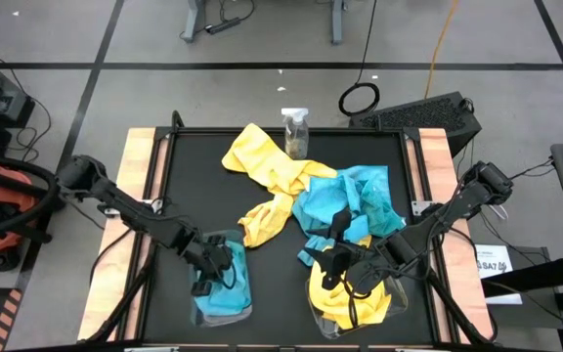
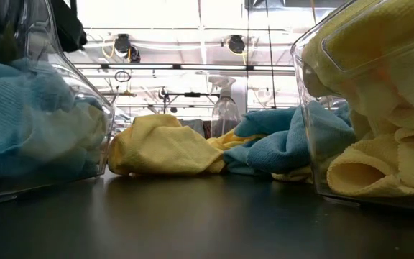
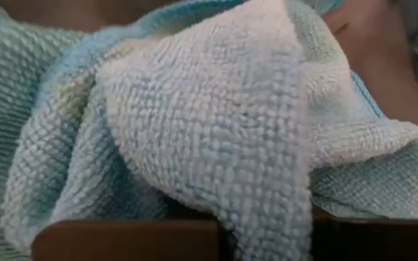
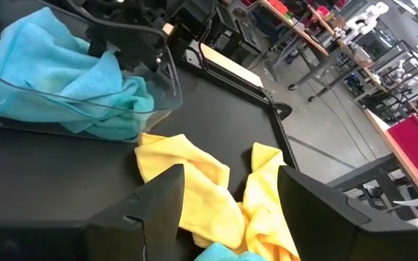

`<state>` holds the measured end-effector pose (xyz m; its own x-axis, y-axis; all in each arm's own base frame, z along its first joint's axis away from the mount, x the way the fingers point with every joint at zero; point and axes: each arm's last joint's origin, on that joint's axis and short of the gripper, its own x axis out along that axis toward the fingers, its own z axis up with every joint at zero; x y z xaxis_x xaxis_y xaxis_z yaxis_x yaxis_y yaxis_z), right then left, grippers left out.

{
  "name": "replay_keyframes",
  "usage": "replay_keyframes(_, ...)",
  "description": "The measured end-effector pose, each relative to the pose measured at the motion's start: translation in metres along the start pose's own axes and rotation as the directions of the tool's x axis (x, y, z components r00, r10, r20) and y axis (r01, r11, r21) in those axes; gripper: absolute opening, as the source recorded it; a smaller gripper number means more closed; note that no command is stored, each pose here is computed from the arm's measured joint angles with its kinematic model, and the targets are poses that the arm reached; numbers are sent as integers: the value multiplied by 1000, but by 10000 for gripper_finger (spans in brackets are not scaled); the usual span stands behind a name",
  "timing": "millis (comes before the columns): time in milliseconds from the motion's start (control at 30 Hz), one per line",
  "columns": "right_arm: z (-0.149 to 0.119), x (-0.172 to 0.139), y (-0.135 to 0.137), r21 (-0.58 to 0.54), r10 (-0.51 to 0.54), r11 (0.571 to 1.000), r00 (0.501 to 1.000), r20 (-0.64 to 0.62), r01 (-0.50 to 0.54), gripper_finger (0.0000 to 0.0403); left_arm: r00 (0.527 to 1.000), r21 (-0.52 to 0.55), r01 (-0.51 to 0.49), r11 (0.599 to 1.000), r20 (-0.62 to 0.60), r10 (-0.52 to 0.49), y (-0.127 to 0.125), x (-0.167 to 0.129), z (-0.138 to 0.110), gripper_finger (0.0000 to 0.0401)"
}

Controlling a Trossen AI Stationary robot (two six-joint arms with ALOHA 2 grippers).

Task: Sort microfiber towel by color & place in baskets
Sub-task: Put the blue microfiber towel into the left transparent bin

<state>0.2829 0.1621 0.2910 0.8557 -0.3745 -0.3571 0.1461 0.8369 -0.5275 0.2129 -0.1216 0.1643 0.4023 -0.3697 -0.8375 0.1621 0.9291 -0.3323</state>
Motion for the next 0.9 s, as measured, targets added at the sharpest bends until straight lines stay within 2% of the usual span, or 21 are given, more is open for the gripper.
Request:
replay_keyframes(67, 0, 0, 1, 0, 19, 1000, 1000, 2, -19, 215, 1000, -18, 16, 1000, -13, -16, 0, 0, 0, 36)
replay_keyframes(167, 0, 0, 1, 0, 24, 1000, 1000, 3, -24, 215, 999, -22, 31, 999, -27, -32, -2, -5, 5, 69)
replay_keyframes(467, 0, 0, 1, 3, 24, 1000, 1000, 5, -24, 215, 996, -3, -1, 1000, -86, 1, -18, -32, 29, 253)
replay_keyframes(567, 0, 0, 1, 3, 23, 1000, 1000, 5, -23, 215, 992, 4, -56, 998, -112, 56, -22, -45, 36, 295)
replay_keyframes(700, 0, 0, 1, 3, 23, 1000, 1000, 5, -23, 215, 986, 20, -99, 995, -132, 100, -29, -65, 47, 316)
replay_keyframes(900, 0, 0, 1, 3, 24, 1000, 1000, 5, -24, 215, 975, 39, -169, 985, -136, 173, -37, -92, 59, 310)
